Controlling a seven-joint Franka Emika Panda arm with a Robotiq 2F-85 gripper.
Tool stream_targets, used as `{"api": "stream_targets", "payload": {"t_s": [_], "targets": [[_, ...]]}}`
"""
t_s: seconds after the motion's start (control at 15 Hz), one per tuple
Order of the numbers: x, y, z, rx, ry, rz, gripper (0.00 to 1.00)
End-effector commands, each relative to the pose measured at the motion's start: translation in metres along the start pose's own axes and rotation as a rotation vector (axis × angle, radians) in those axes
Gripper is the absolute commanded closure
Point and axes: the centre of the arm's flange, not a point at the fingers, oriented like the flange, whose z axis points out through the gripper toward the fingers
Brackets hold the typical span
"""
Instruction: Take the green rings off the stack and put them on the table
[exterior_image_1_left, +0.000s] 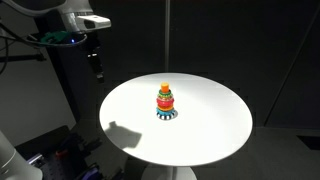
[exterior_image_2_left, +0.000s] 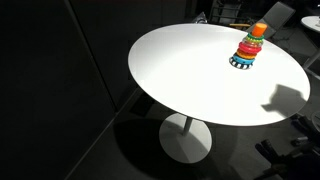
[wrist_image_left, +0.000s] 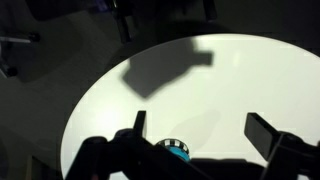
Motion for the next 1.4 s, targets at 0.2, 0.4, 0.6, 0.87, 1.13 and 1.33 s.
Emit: {"api": "stream_targets", "payload": {"t_s": [0.2,0.4,0.6,0.87,1.13,1.33], "targets": [[0.071,0.026,-0.004,0.034,0.037,-0.020,0.00],[0.100,0.025,0.003,0.023,0.040,-0.054,0.00],[0.125,0.016,0.014,0.001,0.039,-0.115,0.00],[0.149,0.003,0.029,0.004,0.032,-0.210,0.00],[0.141,-0.003,0.038,0.009,0.019,-0.205,0.00],[0.145,-0.005,0.039,0.007,0.017,-0.211,0.00]]}}
